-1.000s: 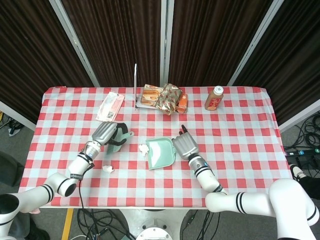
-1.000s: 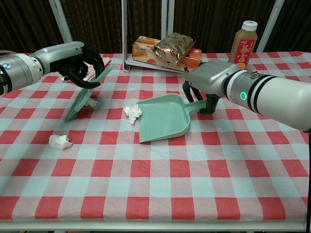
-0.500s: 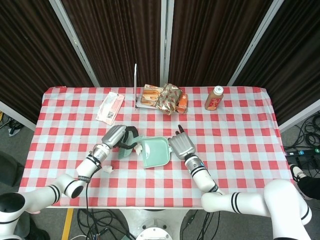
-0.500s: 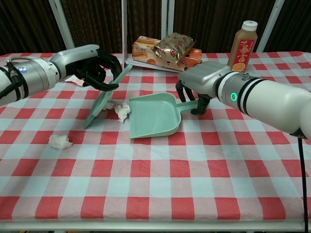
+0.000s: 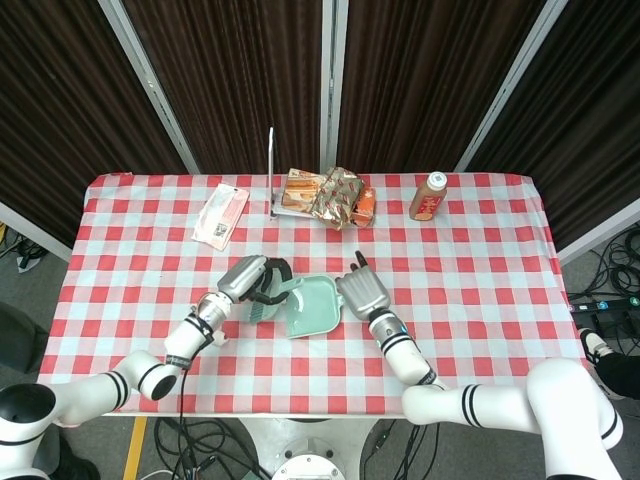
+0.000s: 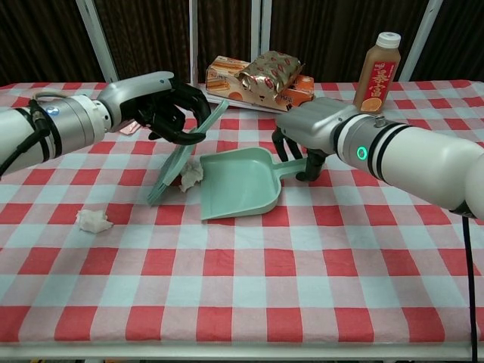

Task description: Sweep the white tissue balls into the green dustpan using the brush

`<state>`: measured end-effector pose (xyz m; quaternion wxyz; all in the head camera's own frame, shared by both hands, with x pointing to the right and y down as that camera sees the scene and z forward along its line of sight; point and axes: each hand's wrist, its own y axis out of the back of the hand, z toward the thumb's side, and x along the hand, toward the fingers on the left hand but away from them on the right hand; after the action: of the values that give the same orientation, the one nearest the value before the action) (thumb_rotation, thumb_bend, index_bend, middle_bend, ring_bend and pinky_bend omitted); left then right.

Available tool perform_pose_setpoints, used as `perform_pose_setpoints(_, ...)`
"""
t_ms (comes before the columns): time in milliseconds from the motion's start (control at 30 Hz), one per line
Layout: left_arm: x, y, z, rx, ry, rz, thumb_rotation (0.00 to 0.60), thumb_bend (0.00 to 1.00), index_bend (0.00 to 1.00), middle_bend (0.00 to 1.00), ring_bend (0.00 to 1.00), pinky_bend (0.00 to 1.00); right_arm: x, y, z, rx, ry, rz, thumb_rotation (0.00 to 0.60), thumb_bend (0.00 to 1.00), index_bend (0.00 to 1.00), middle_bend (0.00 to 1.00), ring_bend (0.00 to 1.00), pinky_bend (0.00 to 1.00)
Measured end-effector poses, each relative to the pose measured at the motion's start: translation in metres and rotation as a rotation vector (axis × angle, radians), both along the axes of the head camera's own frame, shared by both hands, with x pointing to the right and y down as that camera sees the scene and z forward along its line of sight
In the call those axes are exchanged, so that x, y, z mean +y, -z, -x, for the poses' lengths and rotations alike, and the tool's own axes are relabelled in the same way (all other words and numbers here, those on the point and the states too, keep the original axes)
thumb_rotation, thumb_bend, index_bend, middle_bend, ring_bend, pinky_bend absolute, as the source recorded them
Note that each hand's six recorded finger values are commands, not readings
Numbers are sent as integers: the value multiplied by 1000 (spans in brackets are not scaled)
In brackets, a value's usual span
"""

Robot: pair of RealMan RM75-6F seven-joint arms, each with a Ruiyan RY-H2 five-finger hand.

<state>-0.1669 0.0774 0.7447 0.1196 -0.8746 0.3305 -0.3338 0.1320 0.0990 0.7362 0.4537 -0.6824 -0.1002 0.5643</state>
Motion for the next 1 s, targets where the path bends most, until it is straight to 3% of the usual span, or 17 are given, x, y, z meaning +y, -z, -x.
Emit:
perform_pose_setpoints(400, -17, 4, 26, -23, 63, -26, 600, 359, 516, 512, 728, 824, 1, 1, -1, 54, 34, 2, 600, 406, 663, 578, 243, 75)
perform_pose_setpoints(700, -6, -4, 5, 41, 78, 35, 600, 366, 515, 512, 728, 824, -1, -1, 11, 37, 29, -1, 600, 405, 665, 578, 243, 75)
perform_pose_setpoints(1000, 3, -2, -18, 96, 57, 44, 600, 367, 516, 513, 728, 824, 1, 0, 17, 21, 28, -2, 600, 406, 666, 578, 243, 76)
